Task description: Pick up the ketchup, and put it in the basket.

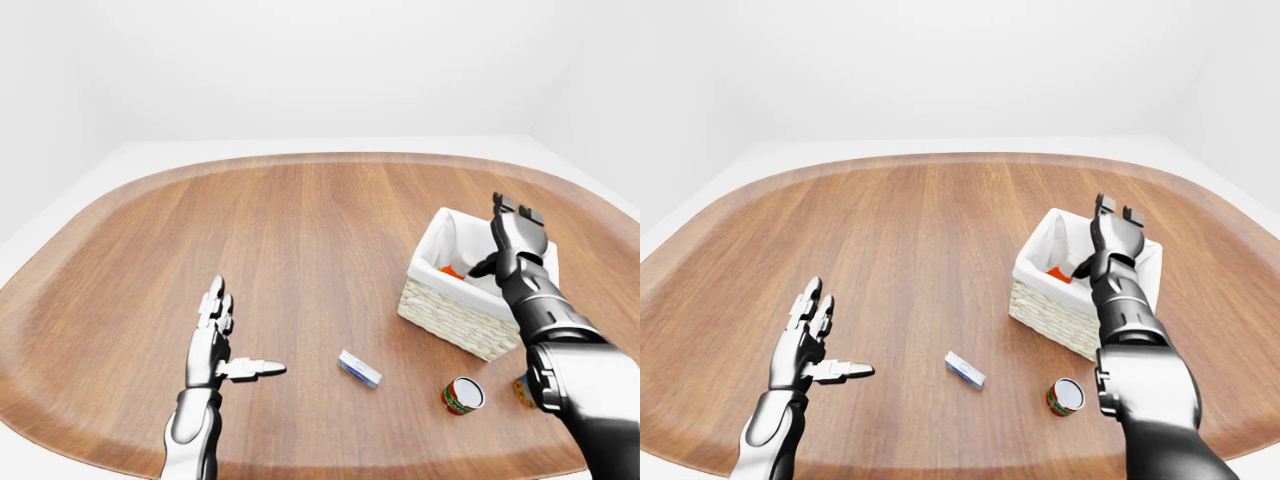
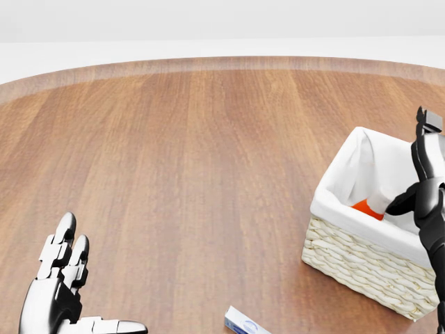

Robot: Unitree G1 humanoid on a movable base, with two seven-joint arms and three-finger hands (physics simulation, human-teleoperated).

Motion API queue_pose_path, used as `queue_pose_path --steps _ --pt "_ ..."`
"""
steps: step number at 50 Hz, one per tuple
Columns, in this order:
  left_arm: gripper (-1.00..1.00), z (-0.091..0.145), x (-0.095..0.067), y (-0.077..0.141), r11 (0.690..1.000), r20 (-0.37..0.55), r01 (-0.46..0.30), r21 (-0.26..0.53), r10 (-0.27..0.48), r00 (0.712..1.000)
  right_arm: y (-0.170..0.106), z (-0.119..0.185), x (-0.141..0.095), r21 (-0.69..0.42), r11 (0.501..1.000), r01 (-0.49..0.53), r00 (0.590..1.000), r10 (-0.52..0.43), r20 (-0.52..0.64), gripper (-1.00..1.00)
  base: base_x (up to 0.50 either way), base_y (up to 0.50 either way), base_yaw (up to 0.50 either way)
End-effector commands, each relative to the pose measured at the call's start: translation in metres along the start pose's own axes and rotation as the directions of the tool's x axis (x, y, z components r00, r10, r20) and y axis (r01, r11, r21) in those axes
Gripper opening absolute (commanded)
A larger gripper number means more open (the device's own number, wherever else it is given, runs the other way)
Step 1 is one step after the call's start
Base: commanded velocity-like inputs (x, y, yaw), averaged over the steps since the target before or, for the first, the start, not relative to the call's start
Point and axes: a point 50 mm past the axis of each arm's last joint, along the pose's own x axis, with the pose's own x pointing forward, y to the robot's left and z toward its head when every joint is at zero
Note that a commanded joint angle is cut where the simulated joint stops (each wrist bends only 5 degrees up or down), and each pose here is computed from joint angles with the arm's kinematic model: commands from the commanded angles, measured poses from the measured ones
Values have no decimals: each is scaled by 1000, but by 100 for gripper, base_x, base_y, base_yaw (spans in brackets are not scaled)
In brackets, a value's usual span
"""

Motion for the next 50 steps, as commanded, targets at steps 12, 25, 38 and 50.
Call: queue_pose_path --steps 12,25,38,50 --pt "100 1 -2 -1 1000 4 6 1 -6 1000 -16 7 5 23 996 80 996 -81 25 100 0 0 0" --pt "100 2 -1 -1 1000 7 6 2 -6 1000 -57 17 15 96 982 162 985 -167 52 100 0 0 0" --pt "100 2 -3 -1 1000 8 6 2 -6 1000 -118 53 -44 128 969 212 907 -244 344 100 0 0 0" --pt "100 9 -4 -2 1000 36 7 8 -7 999 -167 64 -120 43 934 354 814 -331 477 100 0 0 0"
